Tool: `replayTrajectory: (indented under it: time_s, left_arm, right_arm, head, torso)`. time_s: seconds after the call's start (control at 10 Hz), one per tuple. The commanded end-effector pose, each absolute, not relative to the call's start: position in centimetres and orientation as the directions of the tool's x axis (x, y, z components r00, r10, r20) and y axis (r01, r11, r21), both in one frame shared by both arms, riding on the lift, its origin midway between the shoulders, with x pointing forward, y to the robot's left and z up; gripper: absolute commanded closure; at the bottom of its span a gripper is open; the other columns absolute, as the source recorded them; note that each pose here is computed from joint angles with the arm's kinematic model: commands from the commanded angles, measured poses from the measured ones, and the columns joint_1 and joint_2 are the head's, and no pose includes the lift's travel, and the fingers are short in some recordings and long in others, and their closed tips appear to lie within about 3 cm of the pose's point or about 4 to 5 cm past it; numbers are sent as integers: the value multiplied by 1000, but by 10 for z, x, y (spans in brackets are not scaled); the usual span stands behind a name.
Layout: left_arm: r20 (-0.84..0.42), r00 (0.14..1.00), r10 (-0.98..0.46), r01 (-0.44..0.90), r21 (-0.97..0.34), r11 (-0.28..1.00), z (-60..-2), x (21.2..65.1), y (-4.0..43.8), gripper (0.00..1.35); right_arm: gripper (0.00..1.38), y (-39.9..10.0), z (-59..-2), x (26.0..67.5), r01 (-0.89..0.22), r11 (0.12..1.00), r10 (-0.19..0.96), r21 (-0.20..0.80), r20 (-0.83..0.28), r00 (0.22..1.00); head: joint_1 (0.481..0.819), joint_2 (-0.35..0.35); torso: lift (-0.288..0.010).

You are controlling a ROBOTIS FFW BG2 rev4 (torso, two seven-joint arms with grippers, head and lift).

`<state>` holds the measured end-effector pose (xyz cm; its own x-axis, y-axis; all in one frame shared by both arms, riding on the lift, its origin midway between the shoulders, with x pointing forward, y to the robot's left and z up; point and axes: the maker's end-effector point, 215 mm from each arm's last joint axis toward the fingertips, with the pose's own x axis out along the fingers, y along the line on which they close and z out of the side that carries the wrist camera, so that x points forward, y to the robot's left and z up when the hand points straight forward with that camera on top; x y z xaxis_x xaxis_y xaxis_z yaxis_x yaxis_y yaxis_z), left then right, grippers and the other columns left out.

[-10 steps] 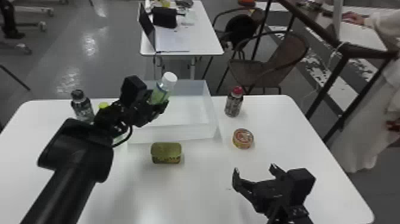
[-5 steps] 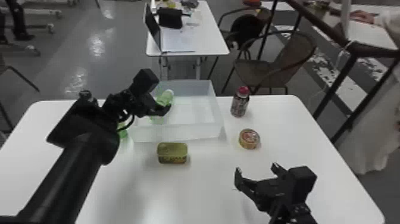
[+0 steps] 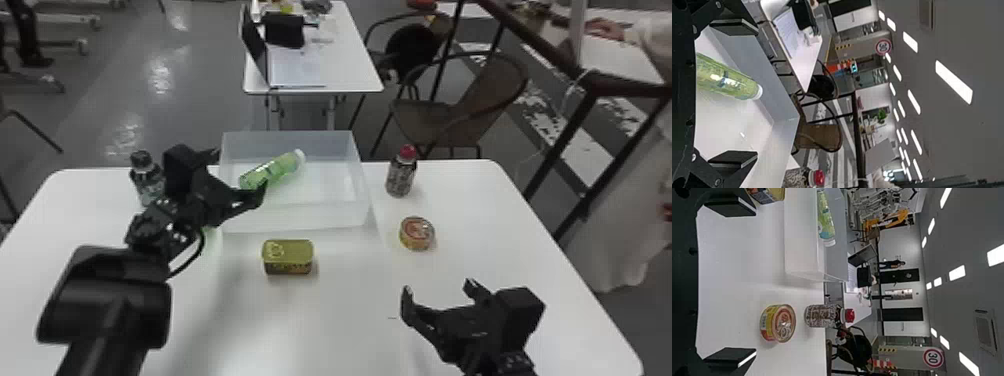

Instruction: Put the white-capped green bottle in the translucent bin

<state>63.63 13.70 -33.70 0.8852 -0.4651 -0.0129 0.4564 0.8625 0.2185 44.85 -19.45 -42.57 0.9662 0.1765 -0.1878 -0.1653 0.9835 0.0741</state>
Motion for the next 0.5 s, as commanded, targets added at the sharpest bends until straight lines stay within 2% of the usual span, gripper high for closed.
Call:
replayTrajectory:
  time_s: [0.0, 0.4]
  left_arm:
    - [31, 916, -399, 395, 103, 913, -350, 595, 158, 185]
    - [44, 976, -214, 217, -67, 974, -391, 498, 238, 185]
  right_arm:
    - [51, -206, -425, 439, -144, 987, 154, 67, -193, 969]
    - [53, -217, -421, 434, -121, 991, 129, 53, -192, 973]
  head:
    - [695, -61]
    - [695, -15]
  torso:
    - [-70]
    - [-70]
